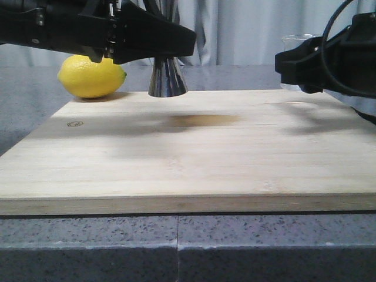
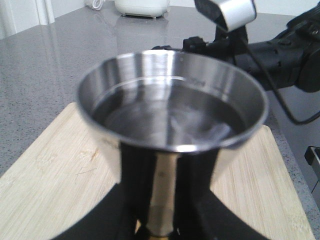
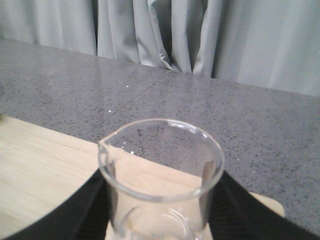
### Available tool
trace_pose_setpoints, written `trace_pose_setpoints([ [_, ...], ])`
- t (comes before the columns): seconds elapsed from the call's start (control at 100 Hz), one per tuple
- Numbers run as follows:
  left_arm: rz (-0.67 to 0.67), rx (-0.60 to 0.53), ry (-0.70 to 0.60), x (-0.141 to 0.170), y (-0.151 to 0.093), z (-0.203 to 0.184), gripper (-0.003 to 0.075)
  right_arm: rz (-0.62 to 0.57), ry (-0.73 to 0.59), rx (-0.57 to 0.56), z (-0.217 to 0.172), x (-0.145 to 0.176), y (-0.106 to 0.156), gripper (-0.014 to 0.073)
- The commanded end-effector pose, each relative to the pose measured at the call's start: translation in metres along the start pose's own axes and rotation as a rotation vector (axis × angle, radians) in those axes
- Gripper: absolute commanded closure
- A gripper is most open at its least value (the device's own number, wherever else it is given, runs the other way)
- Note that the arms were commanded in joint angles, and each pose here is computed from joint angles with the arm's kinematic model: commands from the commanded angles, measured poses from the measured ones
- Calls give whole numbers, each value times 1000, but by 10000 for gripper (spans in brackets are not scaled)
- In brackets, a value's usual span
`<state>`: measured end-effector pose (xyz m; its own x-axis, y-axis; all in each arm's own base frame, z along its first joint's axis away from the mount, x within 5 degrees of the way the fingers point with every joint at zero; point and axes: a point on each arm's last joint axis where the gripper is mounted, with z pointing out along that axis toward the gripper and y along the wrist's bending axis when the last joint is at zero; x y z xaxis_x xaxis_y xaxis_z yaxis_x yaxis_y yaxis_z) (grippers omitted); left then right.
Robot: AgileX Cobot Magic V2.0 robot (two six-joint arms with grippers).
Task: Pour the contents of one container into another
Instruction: 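Lower the glass beaker onto the board's far corner with the right gripper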
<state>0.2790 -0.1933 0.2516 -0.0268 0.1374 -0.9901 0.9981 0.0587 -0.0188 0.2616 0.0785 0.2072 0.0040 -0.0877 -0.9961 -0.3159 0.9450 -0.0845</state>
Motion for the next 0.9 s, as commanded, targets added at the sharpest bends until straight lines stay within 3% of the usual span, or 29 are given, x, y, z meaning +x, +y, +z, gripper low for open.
trace_pose_setpoints([
  [0.0, 34, 31, -124, -31, -8, -2, 661, 3, -155, 47, 3, -15, -5, 340],
  [0.89, 34, 30, -121, -31, -8, -2, 661, -39, -122, 132, 11, 7, -19, 340],
])
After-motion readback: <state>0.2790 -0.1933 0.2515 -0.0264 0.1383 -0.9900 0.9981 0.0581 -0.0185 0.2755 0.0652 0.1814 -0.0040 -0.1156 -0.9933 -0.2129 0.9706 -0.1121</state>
